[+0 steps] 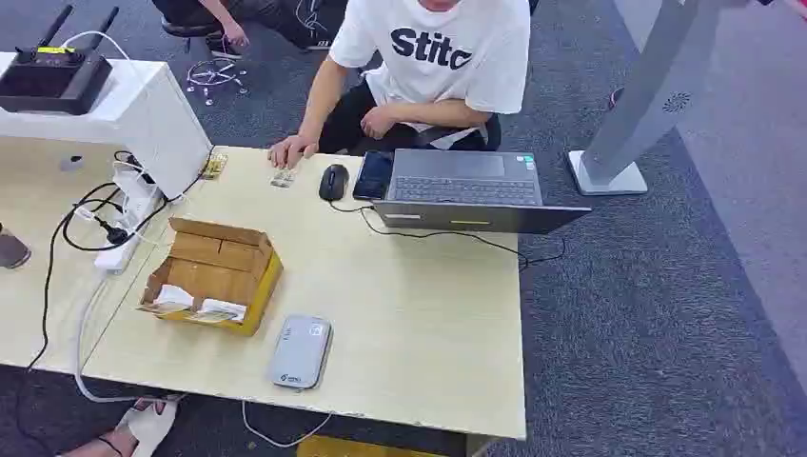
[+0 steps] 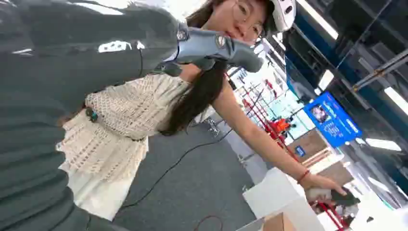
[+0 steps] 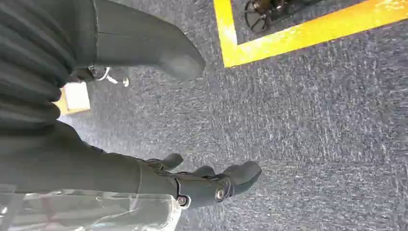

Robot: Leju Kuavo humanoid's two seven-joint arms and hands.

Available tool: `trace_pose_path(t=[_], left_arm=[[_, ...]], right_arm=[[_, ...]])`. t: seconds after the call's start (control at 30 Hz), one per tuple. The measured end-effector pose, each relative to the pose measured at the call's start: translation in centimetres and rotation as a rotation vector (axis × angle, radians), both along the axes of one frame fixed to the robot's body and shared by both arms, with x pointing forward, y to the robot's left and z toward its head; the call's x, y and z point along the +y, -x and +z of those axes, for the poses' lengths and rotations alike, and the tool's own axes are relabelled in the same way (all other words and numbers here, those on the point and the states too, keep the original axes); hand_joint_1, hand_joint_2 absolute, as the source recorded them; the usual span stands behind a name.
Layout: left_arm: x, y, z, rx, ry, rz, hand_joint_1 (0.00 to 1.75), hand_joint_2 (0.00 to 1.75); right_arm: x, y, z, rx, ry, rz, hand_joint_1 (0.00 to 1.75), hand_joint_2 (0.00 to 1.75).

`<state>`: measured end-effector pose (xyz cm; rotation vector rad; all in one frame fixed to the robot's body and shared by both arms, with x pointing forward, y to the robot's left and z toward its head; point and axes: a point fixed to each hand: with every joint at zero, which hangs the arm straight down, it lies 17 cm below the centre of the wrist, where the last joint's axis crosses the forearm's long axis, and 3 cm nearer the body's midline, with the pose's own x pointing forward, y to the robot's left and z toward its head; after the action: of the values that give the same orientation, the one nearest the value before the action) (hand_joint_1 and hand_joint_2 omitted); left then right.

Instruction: Pass the card to the sensor for recognition and then transmit it.

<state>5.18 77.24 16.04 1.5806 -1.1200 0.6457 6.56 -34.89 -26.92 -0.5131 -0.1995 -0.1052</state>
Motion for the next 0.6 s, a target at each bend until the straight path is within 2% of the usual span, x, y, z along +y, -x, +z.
trace_pose_path(t=[0.03,0.07,0.2,0.27,0.3,0.43,0.6], left_arm=[[0.7,-0.6,2.4,-0.003,-0.056,-0.015,0.00,1.75],[0.9,-3.7,5.0,0.001,-0.114,-0.087,0.00,1.75],[-0.3,-10.1,8.1,0.006,-0.183,-0.205,0.00,1.75],[-2.3,-15.6,9.9,0.010,-0.222,-0.260,0.00,1.75],[-4.4,-19.4,10.1,0.032,-0.240,-0.339,0.00,1.75],[-12.1,-28.9,9.9,0.155,-0.307,-0.557,0.00,1.75],[-19.8,-35.4,9.5,0.229,-0.374,-0.742,0.00,1.75]], right_arm=[[0.1,-0.1,0.0,-0.001,-0.002,0.005,0.00,1.75],[0.3,-0.1,-0.1,0.003,-0.011,0.017,0.00,1.75],[0.3,-0.2,-0.1,0.017,-0.019,0.026,0.00,1.75],[0.2,0.2,-0.3,0.053,-0.036,0.033,0.00,1.75],[0.3,0.3,-0.4,0.060,-0.044,0.038,0.00,1.75],[-0.2,0.3,-0.5,0.064,-0.062,0.060,0.00,1.75],[-1.5,0.8,-0.6,0.069,-0.072,0.085,0.00,1.75]])
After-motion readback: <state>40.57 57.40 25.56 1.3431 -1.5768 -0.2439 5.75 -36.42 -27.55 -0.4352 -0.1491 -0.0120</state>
